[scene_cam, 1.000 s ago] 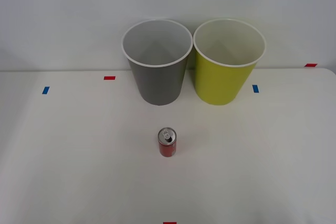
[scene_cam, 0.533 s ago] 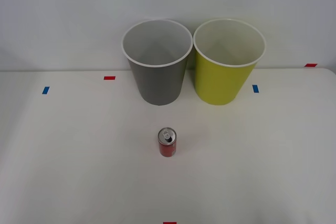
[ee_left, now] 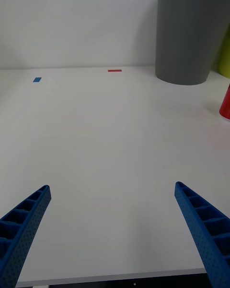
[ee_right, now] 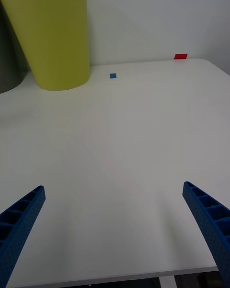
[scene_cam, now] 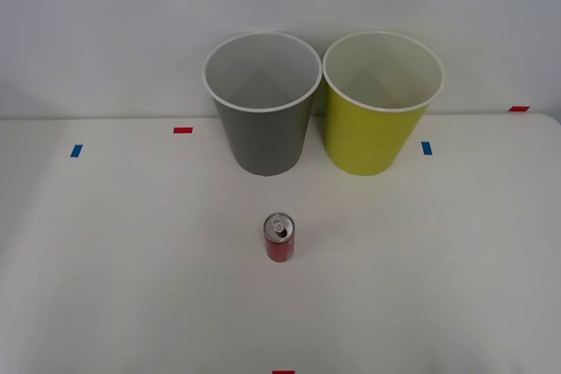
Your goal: Put cans in the gray bin and PET bottles in the light green bin.
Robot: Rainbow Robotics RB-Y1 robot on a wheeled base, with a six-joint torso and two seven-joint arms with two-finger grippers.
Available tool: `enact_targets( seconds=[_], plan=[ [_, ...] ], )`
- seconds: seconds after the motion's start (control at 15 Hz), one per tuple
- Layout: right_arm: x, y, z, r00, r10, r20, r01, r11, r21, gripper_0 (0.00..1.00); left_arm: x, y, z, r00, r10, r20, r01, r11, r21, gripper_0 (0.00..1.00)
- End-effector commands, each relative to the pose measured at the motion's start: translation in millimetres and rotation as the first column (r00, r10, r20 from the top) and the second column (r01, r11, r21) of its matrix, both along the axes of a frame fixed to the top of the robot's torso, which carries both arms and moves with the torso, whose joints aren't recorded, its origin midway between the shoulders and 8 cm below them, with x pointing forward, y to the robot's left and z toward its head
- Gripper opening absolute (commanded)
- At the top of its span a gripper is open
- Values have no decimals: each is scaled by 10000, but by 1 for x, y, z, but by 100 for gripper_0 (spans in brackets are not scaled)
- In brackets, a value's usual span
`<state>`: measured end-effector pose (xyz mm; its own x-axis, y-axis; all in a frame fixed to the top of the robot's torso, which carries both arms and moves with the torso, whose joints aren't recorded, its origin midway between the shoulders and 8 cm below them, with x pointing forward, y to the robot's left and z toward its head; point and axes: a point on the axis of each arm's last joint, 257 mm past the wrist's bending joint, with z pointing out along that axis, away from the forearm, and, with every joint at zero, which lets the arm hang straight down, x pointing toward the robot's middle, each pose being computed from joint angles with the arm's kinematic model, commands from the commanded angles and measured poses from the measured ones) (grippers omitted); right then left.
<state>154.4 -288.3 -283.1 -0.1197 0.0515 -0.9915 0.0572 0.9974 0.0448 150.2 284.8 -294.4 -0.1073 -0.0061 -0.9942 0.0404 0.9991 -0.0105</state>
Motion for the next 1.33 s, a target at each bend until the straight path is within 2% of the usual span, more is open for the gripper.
enact_targets(
  seconds=[0.07,1.0,1.07,1.13,1.33],
  plan=[
    [0,0,0,10000,0,0,0,10000,0,100,0,0,0,10000,0,0,0,10000,0,89],
    [0,0,0,10000,0,0,0,10000,0,100,0,0,0,10000,0,0,0,10000,0,89],
    [0,0,0,10000,0,0,0,10000,0,100,5,-3,-11,10000,4,-93,-5,9999,-137,100],
    [0,0,0,10000,0,0,0,10000,0,100,6,-2,-6,9999,22,172,-17,9996,-293,100],
    [0,0,0,10000,0,0,0,10000,0,100,8,0,-2,9995,-228,239,234,9994,-247,100]
  ],
)
